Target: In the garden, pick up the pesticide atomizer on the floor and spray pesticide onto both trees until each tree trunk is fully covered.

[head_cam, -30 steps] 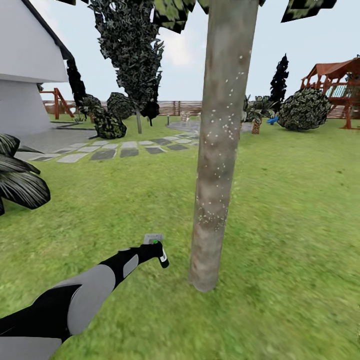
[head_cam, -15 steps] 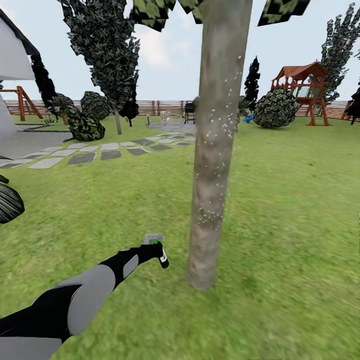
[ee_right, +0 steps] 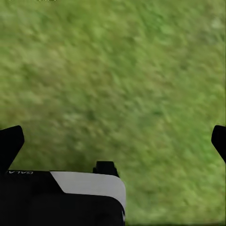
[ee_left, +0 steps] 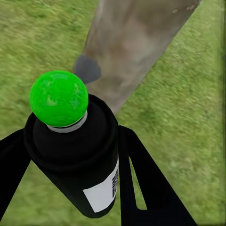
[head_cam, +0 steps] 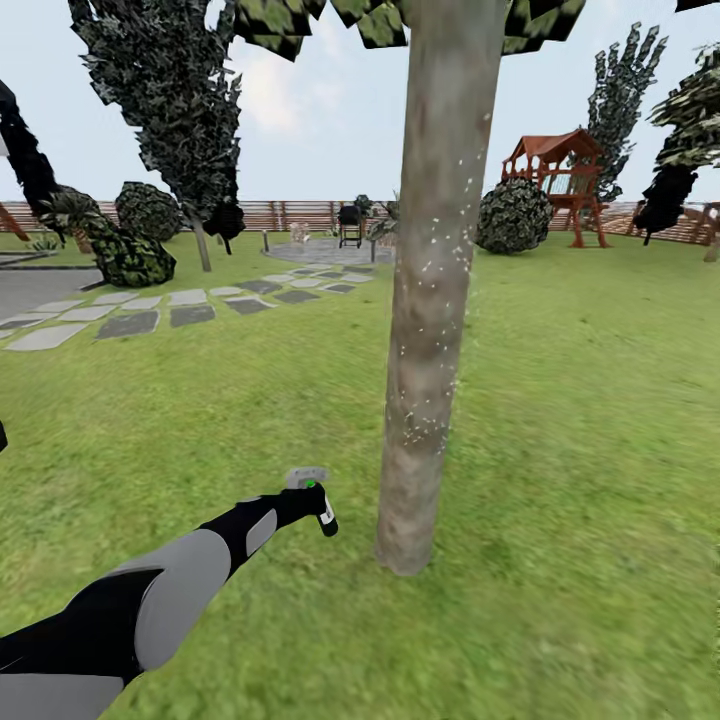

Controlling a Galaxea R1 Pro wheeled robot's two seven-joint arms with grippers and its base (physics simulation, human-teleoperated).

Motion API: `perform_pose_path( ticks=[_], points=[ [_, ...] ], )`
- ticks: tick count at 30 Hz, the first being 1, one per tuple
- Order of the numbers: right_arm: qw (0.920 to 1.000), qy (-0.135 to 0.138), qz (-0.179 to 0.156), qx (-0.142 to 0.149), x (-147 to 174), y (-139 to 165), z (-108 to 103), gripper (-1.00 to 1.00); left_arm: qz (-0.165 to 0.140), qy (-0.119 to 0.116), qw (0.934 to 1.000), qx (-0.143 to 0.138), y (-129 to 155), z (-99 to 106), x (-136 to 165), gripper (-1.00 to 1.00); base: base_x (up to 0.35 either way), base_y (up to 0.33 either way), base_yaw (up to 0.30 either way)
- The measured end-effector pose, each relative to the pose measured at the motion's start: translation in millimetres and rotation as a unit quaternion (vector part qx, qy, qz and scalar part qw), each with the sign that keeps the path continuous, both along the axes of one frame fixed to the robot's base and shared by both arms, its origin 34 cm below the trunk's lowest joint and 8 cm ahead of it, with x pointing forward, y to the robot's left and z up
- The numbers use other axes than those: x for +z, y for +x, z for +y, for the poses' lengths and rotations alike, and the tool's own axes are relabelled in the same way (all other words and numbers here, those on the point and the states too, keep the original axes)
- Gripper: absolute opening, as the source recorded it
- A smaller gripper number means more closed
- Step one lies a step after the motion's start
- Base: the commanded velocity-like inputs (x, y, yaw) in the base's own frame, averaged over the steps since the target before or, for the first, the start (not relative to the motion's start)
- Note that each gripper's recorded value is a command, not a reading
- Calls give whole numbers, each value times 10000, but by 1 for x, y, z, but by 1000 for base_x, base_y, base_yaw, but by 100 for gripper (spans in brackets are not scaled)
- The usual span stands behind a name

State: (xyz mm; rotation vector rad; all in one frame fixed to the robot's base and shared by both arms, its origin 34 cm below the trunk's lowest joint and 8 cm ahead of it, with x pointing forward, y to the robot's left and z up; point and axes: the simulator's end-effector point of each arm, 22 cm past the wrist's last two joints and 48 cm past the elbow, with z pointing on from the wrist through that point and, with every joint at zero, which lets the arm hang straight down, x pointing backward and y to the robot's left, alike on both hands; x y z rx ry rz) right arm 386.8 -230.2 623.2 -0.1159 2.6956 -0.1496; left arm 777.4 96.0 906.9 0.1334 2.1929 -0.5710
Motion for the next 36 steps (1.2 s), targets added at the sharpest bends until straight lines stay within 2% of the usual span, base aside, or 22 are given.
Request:
perform_pose_path(
  ticks=[15,26,31,33,35,36],
  points=[
    [10000,0,0,0,0,0,0,100,-7,0,10000,1,0,0,1,-100,117,350,-300],
    [10000,0,2,0,0,0,0,100,-3,-1,10000,2,1,0,0,-100,-33,350,-297],
    [10000,-4,-3,-2,0,0,0,100,-22,4,10000,-22,2,-1,3,-100,-16,59,-38],
    [10000,-14,-12,-5,0,1,-2,100,-19,1,10000,-18,8,-1,12,-100,-2,8,-5],
    [10000,-29,-29,-10,1,2,-4,100,207,24,9998,14,29,8,51,-100,-1,2,-1],
    [10000,-36,-31,-10,1,2,-5,100,215,29,9998,37,37,12,73,-100,0,0,0]
  ],
)
